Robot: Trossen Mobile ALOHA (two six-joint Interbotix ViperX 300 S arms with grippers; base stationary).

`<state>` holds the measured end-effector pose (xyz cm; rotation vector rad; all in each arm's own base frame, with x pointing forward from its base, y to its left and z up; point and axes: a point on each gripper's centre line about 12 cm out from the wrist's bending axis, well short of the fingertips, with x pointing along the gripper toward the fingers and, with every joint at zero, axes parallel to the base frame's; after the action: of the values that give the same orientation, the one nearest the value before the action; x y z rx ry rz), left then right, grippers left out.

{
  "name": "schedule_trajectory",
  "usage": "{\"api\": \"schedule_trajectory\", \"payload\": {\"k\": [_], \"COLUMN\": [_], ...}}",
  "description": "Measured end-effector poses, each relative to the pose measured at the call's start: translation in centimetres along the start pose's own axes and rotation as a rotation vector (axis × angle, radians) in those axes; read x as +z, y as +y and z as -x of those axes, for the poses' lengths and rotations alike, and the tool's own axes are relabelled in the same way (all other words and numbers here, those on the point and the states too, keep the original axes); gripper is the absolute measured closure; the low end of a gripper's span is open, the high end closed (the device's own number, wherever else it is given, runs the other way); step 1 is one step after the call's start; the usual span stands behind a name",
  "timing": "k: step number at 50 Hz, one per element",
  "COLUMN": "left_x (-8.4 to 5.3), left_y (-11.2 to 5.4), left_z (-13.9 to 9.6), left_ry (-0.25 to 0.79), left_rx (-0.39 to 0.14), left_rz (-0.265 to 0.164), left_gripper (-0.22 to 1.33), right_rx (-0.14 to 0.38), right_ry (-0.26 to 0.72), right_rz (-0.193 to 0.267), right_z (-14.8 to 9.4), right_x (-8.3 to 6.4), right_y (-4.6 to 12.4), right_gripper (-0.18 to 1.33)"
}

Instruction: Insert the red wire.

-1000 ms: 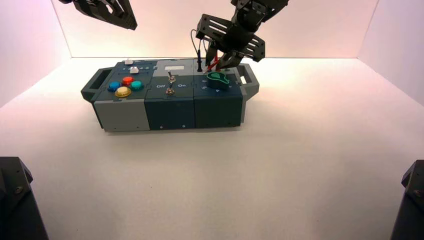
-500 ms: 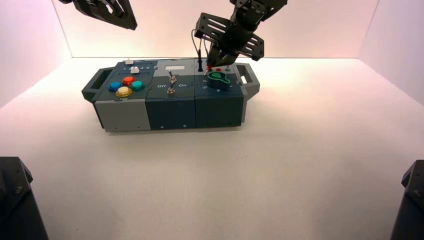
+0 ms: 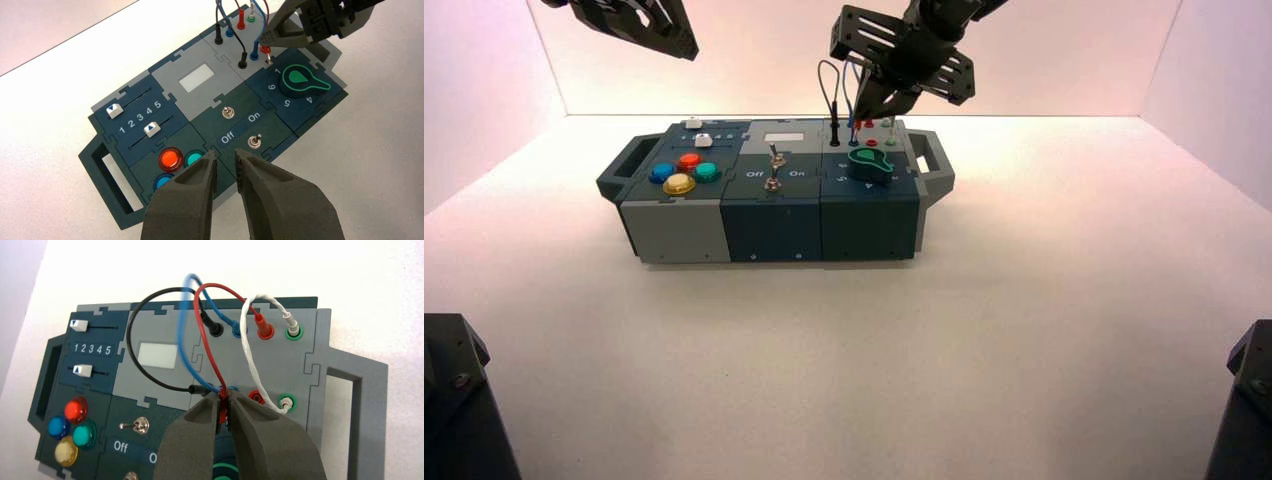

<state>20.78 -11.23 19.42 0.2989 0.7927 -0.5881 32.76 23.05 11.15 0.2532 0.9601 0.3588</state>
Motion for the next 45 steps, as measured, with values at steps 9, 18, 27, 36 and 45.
{"api": "schedule_trajectory", "payload": {"k": [9, 18, 27, 36, 45], "left_x": [0.0, 0.0, 0.0, 0.0, -0.1], "left_y": [0.0, 0.0, 0.0, 0.0, 0.0], "left_z": [0.0, 0.0, 0.0, 0.0, -0.1], "left_ry": [0.0, 0.0, -0.001, -0.003, 0.001], "left_rx": [0.001, 0.001, 0.001, 0.002, 0.002], "left_rz": [-0.001, -0.001, -0.001, -0.001, -0.001], "left_gripper": [0.65, 0.65, 0.65, 0.65, 0.64], "right_rx": [-0.001, -0.013, -0.02, -0.029, -0.033], "right_ry": [0.017, 0.025, 0.008, -0.049, -0.117], "right_rz": [0.039, 0.112, 0.189, 0.24, 0.269], "right_z": [0.2, 0.2, 0.2, 0.2, 0.3], "right_x": [-0.3, -0.8, -0.8, -0.9, -0.8], "right_y": [0.0, -0.4, -0.6, -1.1, -1.5], "right_gripper": [1.14, 1.14, 1.14, 1.14, 1.14]}}
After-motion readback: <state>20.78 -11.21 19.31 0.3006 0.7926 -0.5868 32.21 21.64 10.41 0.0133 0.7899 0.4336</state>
